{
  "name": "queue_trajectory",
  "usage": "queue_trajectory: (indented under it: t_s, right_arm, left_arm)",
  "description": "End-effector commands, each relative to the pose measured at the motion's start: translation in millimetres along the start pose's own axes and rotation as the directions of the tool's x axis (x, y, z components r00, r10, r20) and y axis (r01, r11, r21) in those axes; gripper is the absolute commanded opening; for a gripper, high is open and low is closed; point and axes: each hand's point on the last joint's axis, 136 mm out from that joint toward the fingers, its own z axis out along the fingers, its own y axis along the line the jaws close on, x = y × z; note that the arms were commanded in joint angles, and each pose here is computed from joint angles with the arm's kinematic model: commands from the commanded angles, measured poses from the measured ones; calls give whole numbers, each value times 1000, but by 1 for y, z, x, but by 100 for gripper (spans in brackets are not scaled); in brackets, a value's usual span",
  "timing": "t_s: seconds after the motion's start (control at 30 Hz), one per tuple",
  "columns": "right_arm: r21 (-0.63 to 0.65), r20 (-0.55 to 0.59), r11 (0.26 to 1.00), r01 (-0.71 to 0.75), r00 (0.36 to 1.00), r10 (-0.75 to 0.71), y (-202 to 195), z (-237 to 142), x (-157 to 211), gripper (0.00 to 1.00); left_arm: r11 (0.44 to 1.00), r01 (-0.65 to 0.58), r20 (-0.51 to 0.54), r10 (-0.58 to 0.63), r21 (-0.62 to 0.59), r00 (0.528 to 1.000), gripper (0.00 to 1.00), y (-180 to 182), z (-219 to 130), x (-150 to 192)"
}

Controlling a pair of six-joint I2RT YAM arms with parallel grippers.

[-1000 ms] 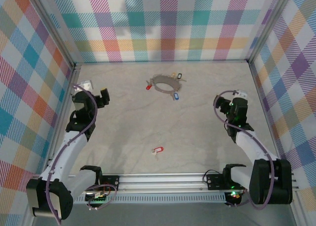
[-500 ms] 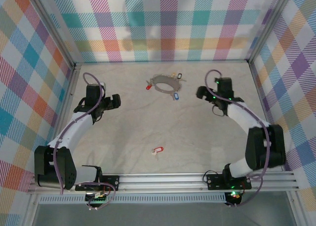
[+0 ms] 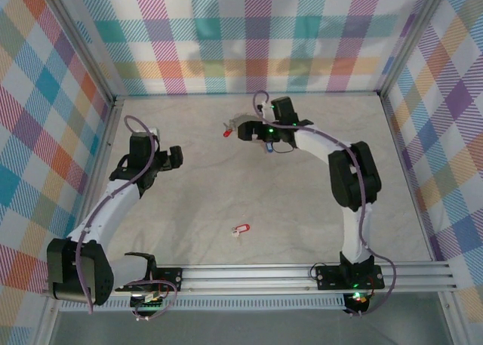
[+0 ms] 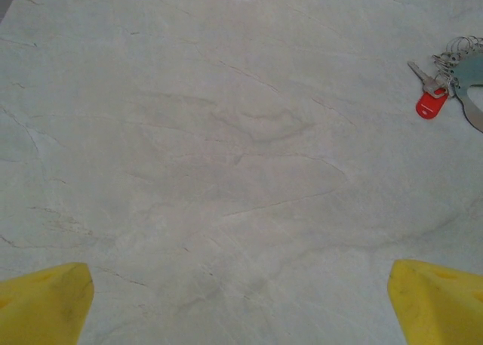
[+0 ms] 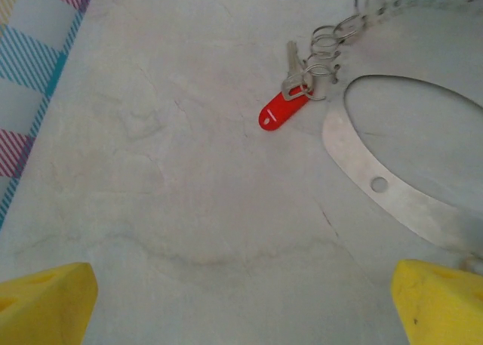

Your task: Put the keys on the keyring

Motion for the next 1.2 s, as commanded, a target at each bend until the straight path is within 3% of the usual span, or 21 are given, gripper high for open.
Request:
queue_trajectory:
  t_s: [0.0, 0.23, 0.4, 0.8, 0.9, 1.03, 1.17]
  right_arm:
    - [100, -59, 995, -30, 998, 36, -28, 18, 6, 100]
    - [186, -120, 972, -142, 979, 165, -60, 64, 11, 100]
    - [206, -184, 966, -156, 963, 195, -59, 65, 27, 100]
    - [72, -352, 991, -117, 926, 135, 18, 49, 102, 100]
    - [42, -315, 996, -73, 946, 82, 31, 47, 90, 100]
    - [124, -213, 991, 49, 977, -22, 20, 45, 54, 100]
    - [105, -147, 989, 109, 985, -93, 13, 60, 24, 100]
  left_arm:
    - [999, -27, 51, 28, -35, 998, 100, 2, -11, -7]
    - [997, -4, 89, 11, -80, 996, 100, 10, -18, -14]
    - [991, -24, 100, 37, -132, 994, 100, 18, -21, -19]
    - [994, -34, 67, 42, -108, 997, 100, 13, -14, -13]
    - [993, -35, 66, 42, -110, 997, 100, 13, -14, -15]
    - [993, -26, 60, 34, -118, 998, 100, 14, -11, -11]
    - [992, -29, 65, 37, -120, 997, 100, 14, -13, -15]
